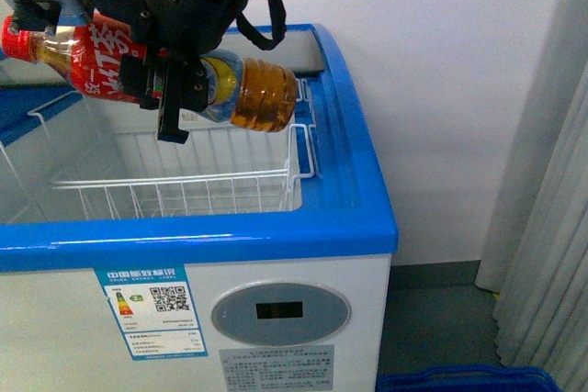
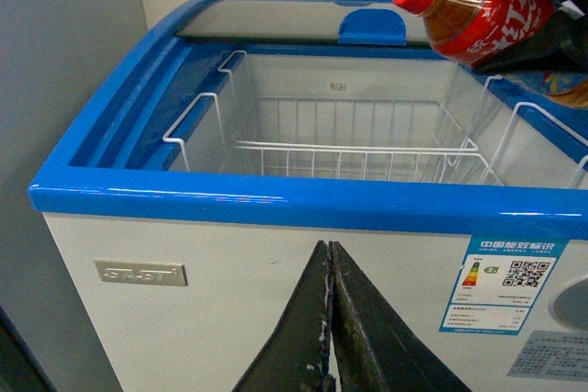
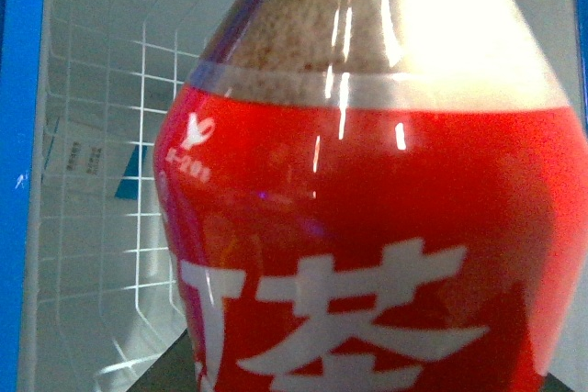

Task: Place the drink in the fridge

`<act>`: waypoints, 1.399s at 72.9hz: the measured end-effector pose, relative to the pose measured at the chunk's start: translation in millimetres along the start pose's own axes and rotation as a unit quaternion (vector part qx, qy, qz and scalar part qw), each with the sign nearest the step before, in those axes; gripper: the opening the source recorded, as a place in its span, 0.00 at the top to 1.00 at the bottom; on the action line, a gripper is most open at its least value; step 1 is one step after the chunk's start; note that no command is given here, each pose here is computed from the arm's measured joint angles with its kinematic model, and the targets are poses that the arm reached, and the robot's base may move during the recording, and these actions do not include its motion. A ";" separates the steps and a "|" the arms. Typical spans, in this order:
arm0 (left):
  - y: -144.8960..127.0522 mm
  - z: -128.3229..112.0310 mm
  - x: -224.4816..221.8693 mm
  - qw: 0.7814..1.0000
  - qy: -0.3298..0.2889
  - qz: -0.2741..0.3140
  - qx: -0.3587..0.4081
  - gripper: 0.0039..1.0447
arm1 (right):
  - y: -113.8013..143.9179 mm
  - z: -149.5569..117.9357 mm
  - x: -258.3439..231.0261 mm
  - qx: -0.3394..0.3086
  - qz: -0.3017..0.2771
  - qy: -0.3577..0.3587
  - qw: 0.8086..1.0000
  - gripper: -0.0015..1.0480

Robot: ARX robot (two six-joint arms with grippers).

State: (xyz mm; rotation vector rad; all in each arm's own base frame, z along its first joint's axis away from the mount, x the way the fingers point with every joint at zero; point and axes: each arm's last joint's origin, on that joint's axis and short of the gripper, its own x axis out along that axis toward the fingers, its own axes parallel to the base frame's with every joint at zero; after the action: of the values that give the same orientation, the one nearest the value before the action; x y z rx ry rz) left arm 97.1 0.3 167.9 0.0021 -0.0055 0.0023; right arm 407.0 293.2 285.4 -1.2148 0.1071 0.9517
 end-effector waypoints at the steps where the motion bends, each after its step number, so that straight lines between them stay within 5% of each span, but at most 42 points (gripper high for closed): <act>1: 0.0 0.0 0.0 1.000 0.000 0.000 0.000 0.98 | 0.8 0.2 2.7 -0.003 0.000 0.000 1.000 0.65; 68: 0.0 0.0 0.0 1.000 0.000 0.000 0.000 0.98 | 16.0 -20.3 88.6 -0.025 -0.017 0.038 0.999 0.65; 102: 0.0 0.0 0.0 1.000 0.000 0.000 0.000 0.98 | 38.1 -41.0 115.9 0.047 -0.034 0.058 0.997 0.65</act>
State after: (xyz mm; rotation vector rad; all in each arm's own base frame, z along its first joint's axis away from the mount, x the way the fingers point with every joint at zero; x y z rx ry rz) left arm 97.1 0.2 167.9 0.0021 -0.0055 0.0023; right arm 470.6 325.5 178.3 -1.1803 0.1992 0.8078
